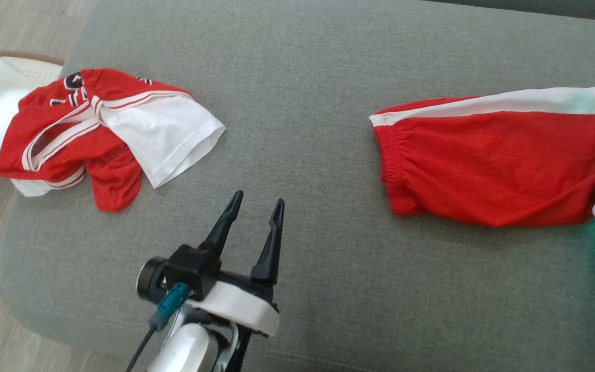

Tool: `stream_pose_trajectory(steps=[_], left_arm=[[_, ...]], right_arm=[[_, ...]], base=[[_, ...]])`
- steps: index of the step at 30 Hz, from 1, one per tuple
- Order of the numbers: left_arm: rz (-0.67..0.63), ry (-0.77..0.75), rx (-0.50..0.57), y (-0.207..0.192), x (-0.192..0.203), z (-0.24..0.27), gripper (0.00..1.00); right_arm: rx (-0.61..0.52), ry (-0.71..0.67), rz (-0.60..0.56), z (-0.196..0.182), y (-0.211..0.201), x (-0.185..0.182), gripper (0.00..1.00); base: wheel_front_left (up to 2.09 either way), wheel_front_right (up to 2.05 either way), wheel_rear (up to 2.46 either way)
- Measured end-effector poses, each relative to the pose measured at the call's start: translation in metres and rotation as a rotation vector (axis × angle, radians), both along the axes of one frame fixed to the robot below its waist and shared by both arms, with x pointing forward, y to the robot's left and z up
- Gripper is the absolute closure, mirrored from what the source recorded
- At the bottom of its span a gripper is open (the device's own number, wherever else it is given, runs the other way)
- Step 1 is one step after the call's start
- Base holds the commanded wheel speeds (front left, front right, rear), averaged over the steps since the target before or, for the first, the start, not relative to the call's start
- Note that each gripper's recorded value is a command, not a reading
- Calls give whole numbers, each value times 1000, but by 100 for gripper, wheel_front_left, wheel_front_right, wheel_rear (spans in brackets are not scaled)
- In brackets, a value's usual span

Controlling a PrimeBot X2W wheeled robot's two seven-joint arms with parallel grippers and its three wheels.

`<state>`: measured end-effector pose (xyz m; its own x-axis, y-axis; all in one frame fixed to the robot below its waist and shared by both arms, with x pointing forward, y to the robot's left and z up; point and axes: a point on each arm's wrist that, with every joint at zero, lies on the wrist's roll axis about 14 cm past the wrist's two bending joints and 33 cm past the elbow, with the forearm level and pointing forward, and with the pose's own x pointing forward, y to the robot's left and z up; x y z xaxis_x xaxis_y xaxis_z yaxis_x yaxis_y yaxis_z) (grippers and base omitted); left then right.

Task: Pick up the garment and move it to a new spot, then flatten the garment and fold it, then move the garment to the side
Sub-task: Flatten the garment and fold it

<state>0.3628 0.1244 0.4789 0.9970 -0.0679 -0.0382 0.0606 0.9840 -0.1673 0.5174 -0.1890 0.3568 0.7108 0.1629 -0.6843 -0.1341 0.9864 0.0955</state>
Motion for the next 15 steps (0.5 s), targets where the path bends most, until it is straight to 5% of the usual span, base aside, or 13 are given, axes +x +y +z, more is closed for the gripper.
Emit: stream_pose_trajectory(steps=[15], left_arm=[[29,-30,41,1,-31,7,0]], right_arm=[[-219,-187,-71,62,-94,-22,100]], base=[[0,0,0]])
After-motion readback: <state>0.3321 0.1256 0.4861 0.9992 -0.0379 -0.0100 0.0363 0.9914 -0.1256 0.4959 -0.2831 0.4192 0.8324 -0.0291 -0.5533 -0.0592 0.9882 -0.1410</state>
